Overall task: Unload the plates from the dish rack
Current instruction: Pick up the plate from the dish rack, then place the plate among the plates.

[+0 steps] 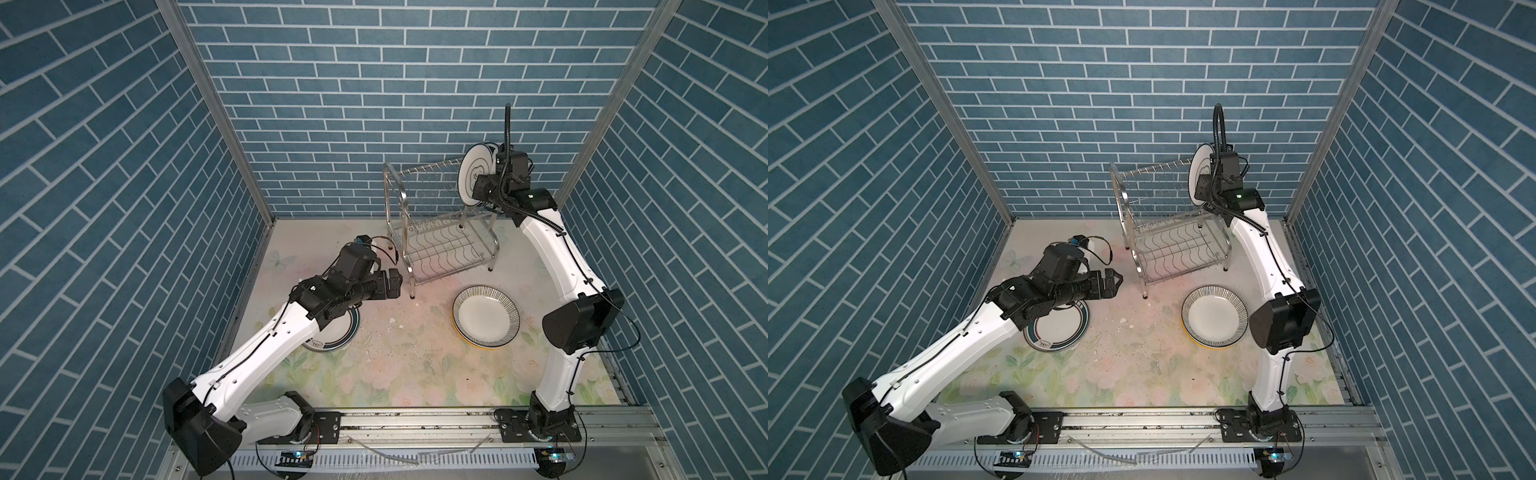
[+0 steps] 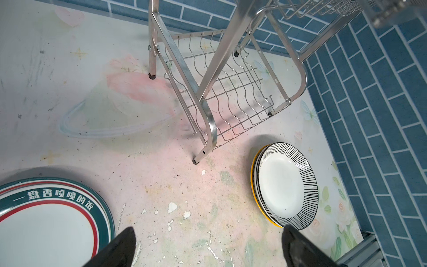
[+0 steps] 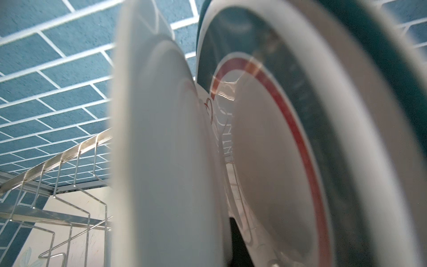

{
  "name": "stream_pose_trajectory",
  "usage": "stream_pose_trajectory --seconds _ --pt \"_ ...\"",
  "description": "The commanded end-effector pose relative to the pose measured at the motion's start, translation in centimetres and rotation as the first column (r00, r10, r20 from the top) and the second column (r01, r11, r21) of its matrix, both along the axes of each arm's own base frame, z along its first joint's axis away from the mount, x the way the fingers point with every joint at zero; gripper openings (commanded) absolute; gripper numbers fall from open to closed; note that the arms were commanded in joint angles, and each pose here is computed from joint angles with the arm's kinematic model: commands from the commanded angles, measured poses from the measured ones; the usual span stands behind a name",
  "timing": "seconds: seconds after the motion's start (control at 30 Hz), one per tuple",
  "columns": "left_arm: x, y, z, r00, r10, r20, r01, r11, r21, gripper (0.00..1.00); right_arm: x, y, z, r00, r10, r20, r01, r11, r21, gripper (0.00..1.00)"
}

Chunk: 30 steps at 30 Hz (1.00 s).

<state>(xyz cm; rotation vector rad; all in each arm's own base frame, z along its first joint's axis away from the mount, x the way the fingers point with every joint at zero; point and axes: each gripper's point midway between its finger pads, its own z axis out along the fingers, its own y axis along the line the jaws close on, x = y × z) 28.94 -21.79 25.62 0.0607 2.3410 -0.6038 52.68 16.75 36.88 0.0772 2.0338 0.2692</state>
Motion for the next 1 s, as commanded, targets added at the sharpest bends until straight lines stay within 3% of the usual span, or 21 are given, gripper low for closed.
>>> stream_pose_trajectory --seconds 0.0,0.6,0.83,0.97 --pt "0.1 0.0 -0.3 1.000 0.004 -0.003 -0.004 1.000 -0.010 0.99 -1.1 0.2 4.0 0.993 0.023 0.112 -0.025 1.000 0.012 0.05" --pt "-0.2 0.9 -0.1 1.000 0.024 -0.001 -0.024 1.000 0.015 0.99 -4.3 -1.1 11.0 0.951 0.030 0.307 -0.038 0.999 0.018 0.02" --pt "-0.8 3.4 1.2 0.997 0.072 0.029 -0.074 0.996 0.040 0.99 -8.8 -3.7 15.1 0.913 -0.007 0.408 0.006 1.000 0.003 0.02" --pt "-1.3 5.1 1.8 0.994 0.098 0.039 -0.100 0.993 0.055 0.99 -12.1 -6.1 15.7 0.896 -0.057 0.440 0.068 0.998 -0.011 0.02"
